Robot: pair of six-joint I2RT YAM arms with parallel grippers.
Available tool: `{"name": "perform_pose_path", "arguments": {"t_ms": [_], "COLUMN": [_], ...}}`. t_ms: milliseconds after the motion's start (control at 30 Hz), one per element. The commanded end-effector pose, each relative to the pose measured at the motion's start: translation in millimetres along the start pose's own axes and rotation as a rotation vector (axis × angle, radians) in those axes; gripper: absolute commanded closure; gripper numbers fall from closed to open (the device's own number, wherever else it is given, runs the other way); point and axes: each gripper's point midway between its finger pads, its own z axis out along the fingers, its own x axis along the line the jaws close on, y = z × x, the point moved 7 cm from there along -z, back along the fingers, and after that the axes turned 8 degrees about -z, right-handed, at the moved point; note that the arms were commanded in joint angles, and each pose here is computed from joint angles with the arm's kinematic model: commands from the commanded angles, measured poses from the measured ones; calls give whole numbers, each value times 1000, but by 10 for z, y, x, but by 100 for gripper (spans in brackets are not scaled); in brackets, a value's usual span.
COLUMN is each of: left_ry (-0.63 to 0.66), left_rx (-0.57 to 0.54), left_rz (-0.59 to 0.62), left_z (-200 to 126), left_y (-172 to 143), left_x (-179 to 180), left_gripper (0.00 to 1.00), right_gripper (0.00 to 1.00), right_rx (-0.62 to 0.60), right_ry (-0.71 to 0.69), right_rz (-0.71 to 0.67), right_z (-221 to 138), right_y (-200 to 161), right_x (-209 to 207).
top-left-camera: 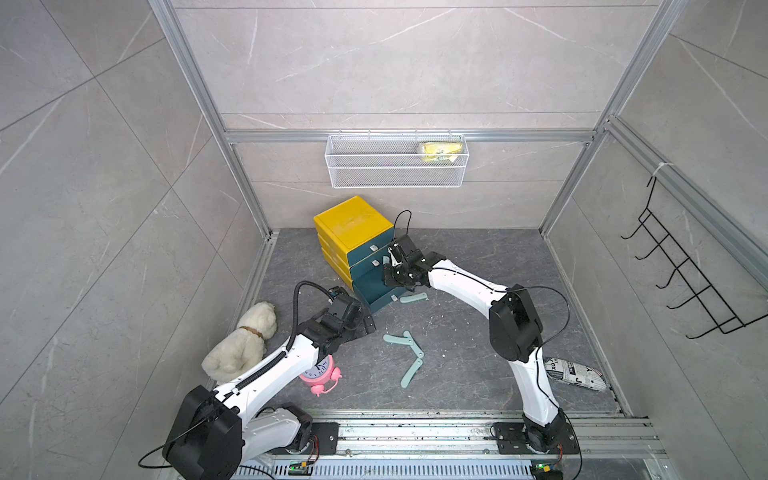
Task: Place the fruit knives into the drawer by color
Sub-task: Place the fruit knife in the drawer.
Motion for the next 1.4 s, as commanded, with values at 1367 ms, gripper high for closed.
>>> {"name": "perform_pose_path", "arguments": {"t_ms": [1367], "left_ry": [-99], "left_rx": [418], "left_rz": [648], "left_z": [190], "left_y": [-1338], "left_x": [-932], "left_gripper": [11], "right_gripper": [48], "right_rx": [-117], "right_ry": [-180], "right_rz": [294], "right_z": [-1154], "right_y": [-902], "right_x": [-1258]}}
